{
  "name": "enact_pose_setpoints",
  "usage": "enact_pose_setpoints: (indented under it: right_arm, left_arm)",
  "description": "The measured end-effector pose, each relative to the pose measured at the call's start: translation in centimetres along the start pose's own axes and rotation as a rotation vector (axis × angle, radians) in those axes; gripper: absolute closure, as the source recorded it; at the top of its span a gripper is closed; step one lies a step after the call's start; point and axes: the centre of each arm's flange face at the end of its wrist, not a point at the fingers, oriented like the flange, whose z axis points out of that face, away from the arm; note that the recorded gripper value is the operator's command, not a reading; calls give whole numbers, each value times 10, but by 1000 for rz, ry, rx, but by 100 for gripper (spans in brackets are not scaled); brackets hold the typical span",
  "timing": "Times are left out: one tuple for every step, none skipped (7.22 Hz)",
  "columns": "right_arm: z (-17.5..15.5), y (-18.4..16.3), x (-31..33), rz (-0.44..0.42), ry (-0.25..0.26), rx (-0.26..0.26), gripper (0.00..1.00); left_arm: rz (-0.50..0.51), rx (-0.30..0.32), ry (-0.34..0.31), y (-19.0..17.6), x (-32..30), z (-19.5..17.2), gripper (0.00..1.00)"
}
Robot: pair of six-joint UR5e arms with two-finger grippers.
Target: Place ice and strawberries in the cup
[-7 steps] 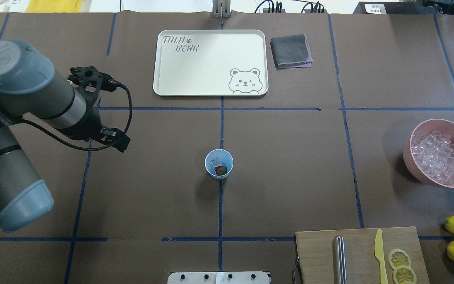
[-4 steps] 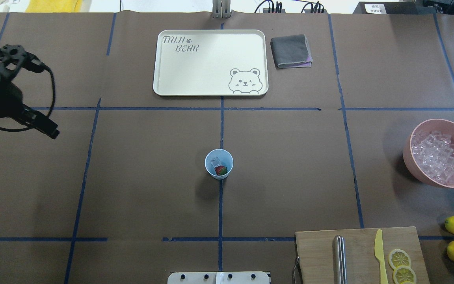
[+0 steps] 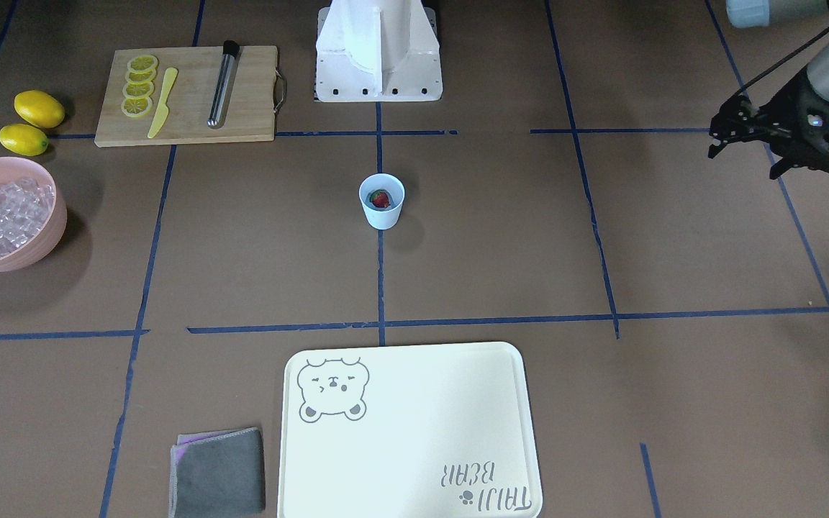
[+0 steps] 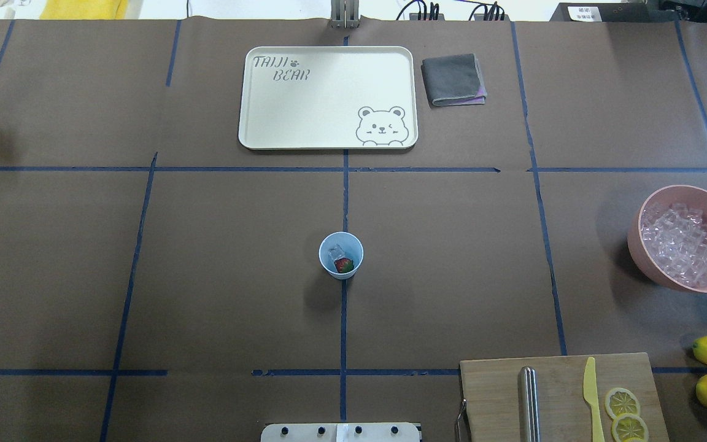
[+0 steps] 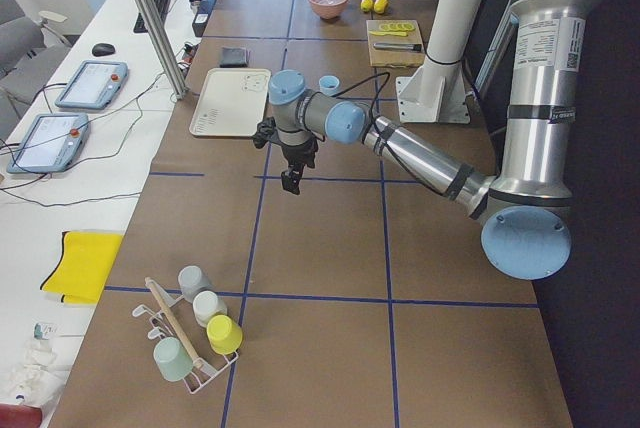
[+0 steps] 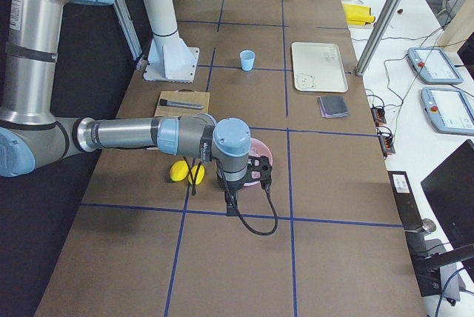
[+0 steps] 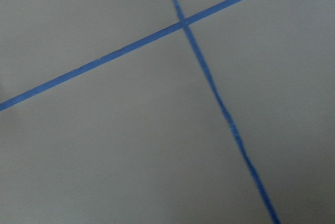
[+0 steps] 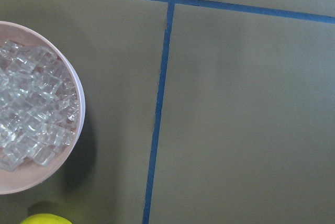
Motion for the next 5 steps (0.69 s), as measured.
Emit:
enact_pose_setpoints:
  right_arm:
    - [0, 0, 0, -1, 0, 1, 1]
    - [-1, 0, -1, -1, 0, 2, 1]
    - [-1, 0, -1, -1, 0, 2, 1]
    - [-1, 0, -1, -2, 1, 3, 1]
    - [-2, 0, -1, -2, 1, 3, 1]
  left_arm:
    - [-73, -1, -14, 10, -37, -1, 0]
    - [-157, 12, -27, 25, -79, -8, 0]
    - [-219, 28, -35, 45, -111, -12, 0]
    - [-239, 44, -39, 64, -133, -13, 0]
    - [-237, 55, -43, 79, -149, -13, 0]
